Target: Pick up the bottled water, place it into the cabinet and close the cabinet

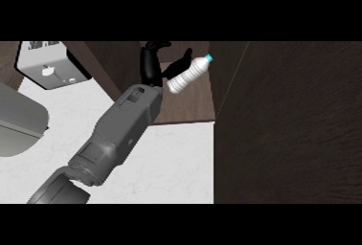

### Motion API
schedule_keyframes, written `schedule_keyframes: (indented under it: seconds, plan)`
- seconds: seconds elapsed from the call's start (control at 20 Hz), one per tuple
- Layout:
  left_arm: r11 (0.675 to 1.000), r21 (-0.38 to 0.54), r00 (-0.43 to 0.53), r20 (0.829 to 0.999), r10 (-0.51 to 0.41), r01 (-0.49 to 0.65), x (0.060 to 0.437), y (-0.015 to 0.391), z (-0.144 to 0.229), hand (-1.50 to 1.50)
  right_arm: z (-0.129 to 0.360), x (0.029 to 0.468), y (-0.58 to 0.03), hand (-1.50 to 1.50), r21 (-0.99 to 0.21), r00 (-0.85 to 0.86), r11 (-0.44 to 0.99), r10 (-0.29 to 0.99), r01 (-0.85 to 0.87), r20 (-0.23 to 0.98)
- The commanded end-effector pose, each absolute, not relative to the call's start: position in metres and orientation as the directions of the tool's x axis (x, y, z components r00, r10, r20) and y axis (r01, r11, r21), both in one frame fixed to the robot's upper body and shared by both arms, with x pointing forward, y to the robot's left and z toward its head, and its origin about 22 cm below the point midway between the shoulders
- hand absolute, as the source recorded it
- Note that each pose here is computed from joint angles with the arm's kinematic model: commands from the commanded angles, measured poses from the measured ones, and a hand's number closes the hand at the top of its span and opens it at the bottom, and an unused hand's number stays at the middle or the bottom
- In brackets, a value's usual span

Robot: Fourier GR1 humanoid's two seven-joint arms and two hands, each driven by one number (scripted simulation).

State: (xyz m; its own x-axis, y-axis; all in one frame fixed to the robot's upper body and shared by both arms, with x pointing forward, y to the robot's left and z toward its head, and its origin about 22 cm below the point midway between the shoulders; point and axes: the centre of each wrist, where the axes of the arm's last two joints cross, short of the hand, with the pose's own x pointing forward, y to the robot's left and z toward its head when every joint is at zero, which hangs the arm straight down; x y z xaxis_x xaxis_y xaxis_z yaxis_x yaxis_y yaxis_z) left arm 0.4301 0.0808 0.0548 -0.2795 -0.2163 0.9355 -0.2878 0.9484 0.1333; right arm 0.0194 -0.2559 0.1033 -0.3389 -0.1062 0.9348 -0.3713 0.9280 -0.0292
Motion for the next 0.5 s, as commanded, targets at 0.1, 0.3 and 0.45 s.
schedule_keyframes:
  seconds: [0.1,0.3,0.45]
  plan:
    - [0.992,-0.058,-0.375,0.927,0.013,-0.108,0.431,0.076,0.065,1.50,0.128,0.018,-0.249,-1.50,0.011,-0.366,0.921,-0.165,-0.389,0.916]
    - [0.993,-0.086,-0.376,0.925,0.051,-0.076,0.422,0.081,0.047,1.50,0.127,0.020,-0.247,-1.50,0.007,-0.351,0.930,-0.147,-0.369,0.925]
    - [0.992,-0.082,-0.371,0.928,0.043,-0.091,0.411,0.074,0.040,1.50,0.131,0.020,-0.244,-1.50,-0.004,-0.362,0.921,-0.150,-0.390,0.920]
